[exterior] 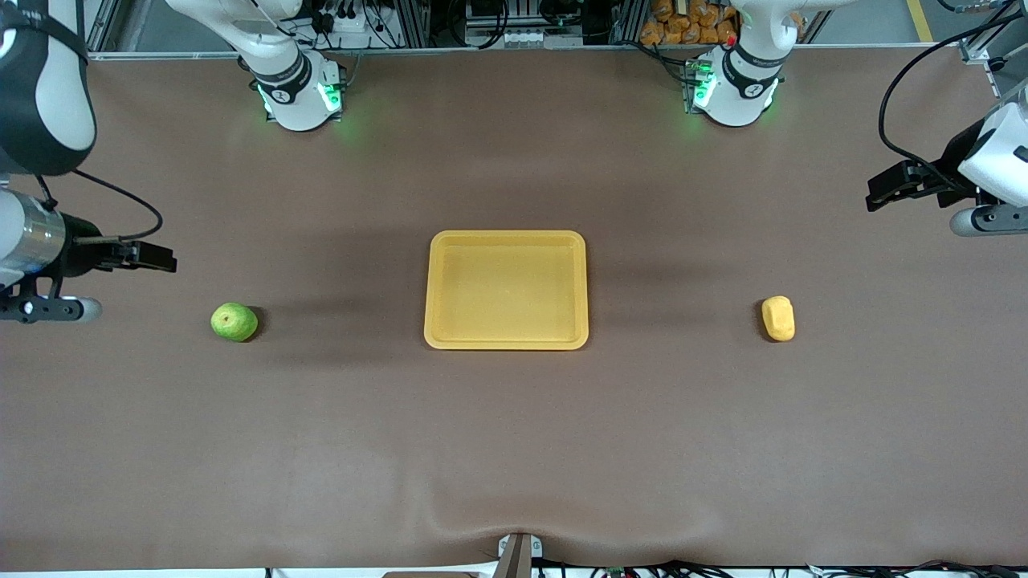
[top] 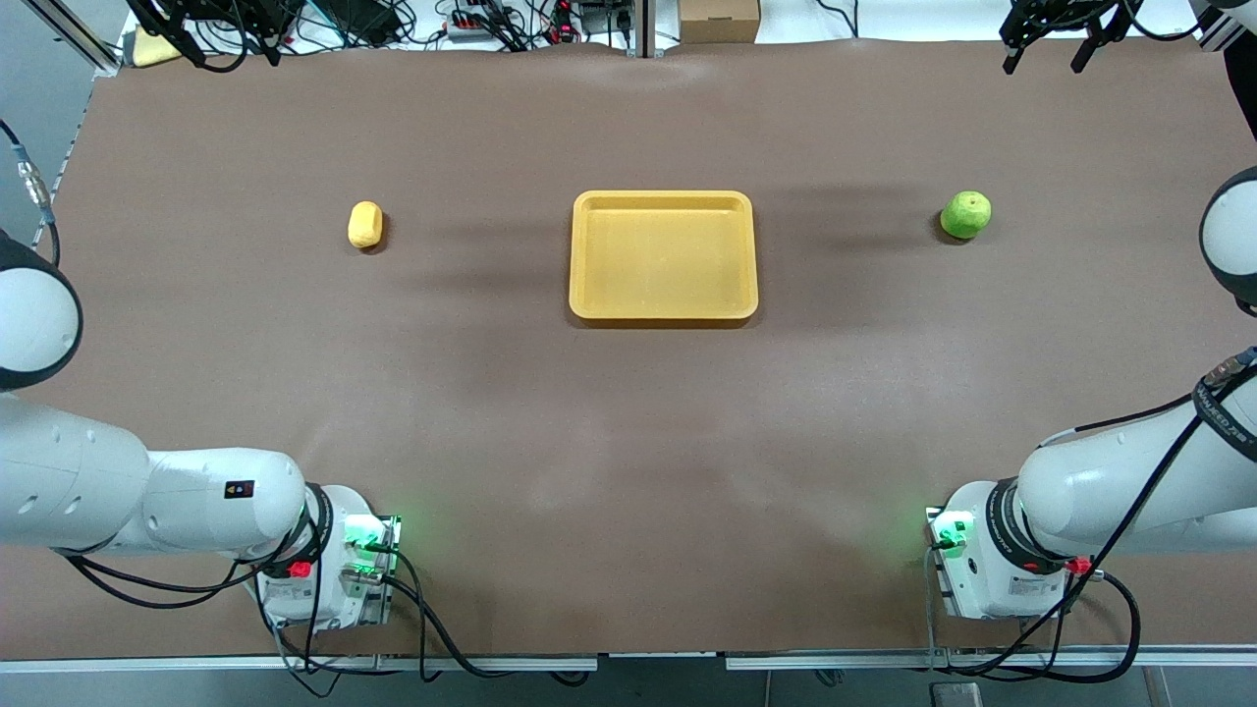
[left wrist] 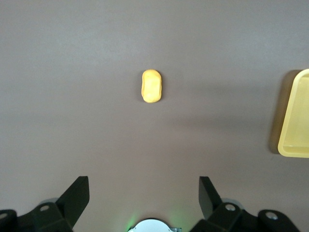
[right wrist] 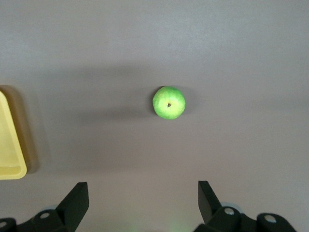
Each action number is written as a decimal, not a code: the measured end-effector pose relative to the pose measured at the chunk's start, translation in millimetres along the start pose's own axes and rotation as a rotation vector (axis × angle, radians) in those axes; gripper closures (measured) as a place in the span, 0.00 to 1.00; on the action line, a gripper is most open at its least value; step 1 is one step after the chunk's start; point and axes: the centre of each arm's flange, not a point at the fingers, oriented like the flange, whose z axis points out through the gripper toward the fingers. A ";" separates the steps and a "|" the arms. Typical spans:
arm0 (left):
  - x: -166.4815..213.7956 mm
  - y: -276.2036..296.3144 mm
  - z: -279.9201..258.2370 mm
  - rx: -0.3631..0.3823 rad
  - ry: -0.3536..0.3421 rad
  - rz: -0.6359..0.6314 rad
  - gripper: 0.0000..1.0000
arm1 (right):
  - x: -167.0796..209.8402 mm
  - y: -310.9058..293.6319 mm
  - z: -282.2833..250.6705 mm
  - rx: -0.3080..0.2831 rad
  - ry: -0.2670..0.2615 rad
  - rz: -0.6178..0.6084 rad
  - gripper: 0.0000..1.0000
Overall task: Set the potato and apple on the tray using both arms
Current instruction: 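Lower the right gripper toward the apple while the left gripper nears the potato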
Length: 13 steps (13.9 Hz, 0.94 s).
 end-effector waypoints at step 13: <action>85.7 -8.9 113.3 -0.028 0.031 -0.017 0.00 | 57.5 42.0 114.9 0.004 -0.129 0.025 0.00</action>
